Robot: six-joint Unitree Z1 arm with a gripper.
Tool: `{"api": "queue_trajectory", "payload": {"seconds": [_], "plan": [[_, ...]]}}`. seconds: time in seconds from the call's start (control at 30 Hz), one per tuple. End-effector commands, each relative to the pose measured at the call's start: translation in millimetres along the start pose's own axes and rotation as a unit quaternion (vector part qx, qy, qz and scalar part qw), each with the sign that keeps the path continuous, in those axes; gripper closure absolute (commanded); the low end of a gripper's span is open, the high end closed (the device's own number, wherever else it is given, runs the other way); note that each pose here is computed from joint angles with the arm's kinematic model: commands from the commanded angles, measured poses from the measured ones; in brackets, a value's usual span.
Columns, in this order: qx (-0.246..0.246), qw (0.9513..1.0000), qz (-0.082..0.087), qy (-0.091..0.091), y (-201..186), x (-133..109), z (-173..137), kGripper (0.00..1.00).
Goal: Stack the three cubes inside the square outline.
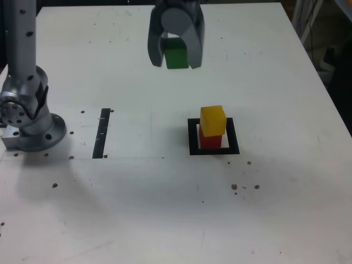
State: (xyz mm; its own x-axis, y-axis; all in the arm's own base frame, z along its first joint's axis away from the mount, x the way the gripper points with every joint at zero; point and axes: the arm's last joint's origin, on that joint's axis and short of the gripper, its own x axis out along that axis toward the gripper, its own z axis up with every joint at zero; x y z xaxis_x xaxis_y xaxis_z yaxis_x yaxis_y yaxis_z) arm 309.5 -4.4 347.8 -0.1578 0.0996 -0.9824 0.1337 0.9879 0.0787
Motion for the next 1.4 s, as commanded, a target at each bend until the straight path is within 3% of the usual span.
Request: {"api": "queue_trajectory", "payload": {"seconds": [0.0,0.2,0.57,0.73,1.0,1.37], "plan": [[0.007,0.9999,-0.006,0.007,-9,2,8,0.94],[0.016,0.9996,-0.019,0.014,-32,6,25,0.96],[-0.012,0.9995,-0.028,0.002,-47,7,54,0.96],[-0.02,0.9993,-0.032,0.009,-51,15,67,0.96],[-0.022,0.999,-0.031,0.023,-49,26,79,0.96],[-0.028,0.999,-0.021,0.029,-40,30,79,0.96]]}}
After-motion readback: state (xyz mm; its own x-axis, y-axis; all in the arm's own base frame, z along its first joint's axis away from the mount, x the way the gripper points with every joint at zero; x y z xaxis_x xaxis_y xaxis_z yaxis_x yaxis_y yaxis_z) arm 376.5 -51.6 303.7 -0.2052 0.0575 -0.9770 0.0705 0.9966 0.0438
